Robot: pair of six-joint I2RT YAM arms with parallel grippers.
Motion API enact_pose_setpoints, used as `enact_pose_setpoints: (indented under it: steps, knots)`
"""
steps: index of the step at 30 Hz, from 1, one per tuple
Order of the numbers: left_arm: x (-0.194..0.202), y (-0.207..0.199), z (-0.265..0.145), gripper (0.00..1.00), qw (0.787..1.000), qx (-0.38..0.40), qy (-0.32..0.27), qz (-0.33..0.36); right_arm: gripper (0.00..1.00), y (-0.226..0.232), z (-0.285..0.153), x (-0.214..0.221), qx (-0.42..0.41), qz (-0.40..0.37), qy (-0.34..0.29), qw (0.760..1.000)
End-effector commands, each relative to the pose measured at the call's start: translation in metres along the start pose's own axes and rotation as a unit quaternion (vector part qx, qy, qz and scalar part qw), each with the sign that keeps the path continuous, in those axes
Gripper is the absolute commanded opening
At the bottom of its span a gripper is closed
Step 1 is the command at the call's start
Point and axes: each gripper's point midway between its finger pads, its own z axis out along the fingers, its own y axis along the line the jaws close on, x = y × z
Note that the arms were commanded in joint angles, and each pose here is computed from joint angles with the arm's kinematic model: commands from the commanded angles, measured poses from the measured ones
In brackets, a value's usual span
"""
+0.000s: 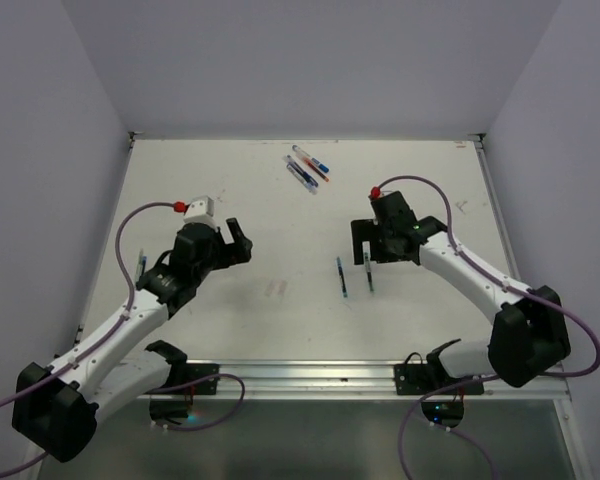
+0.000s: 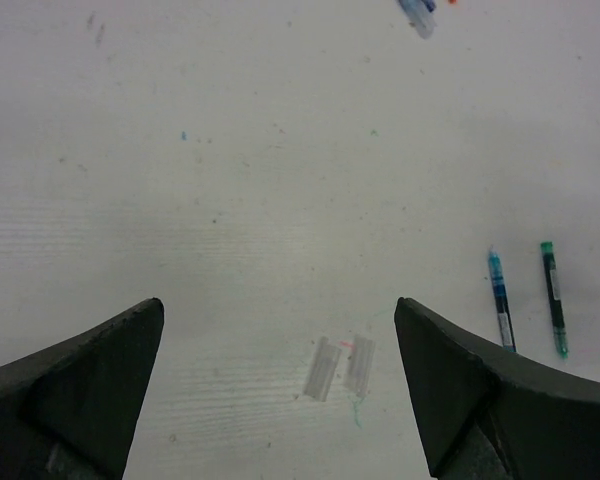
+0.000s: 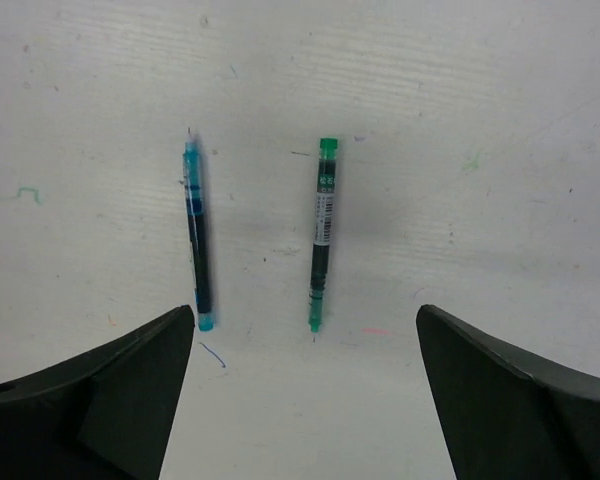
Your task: Open the pen caps
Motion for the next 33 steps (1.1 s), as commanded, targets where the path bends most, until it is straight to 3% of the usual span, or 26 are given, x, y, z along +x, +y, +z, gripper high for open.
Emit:
enact_pose_setpoints:
  steps: [1,3,7,10,16,22,33]
  knots:
    - [-0.015,0.043,-0.014,1.0,0.992,-0.127,-0.017,-0.011,0.99,0.004,-0.026,-0.013,-0.016,0.01,-0.04,0.999]
    - [-0.02,0.069,-0.024,1.0,0.981,-0.191,-0.03,-0.009,0.99,0.015,-0.033,-0.008,-0.05,0.007,-0.045,0.998]
    - [-0.027,0.095,-0.029,1.0,0.978,-0.206,-0.025,0.013,0.99,0.034,-0.035,0.003,-0.1,-0.006,-0.044,0.994]
    - [-0.034,0.122,-0.032,1.0,0.973,-0.23,-0.02,0.001,0.99,0.052,-0.039,0.012,-0.143,-0.018,-0.042,0.989]
    - [-0.043,0.193,-0.046,1.0,0.937,-0.345,-0.004,-0.053,0.99,0.092,-0.061,0.028,-0.233,-0.056,-0.049,0.97]
    - [-0.043,0.24,-0.046,1.0,0.92,-0.385,0.001,-0.074,0.98,0.102,-0.077,0.036,-0.273,-0.08,-0.058,0.957]
    - [-0.041,0.263,-0.024,0.93,0.921,-0.382,0.042,-0.055,0.99,0.115,-0.086,0.047,-0.287,-0.109,-0.063,0.95]
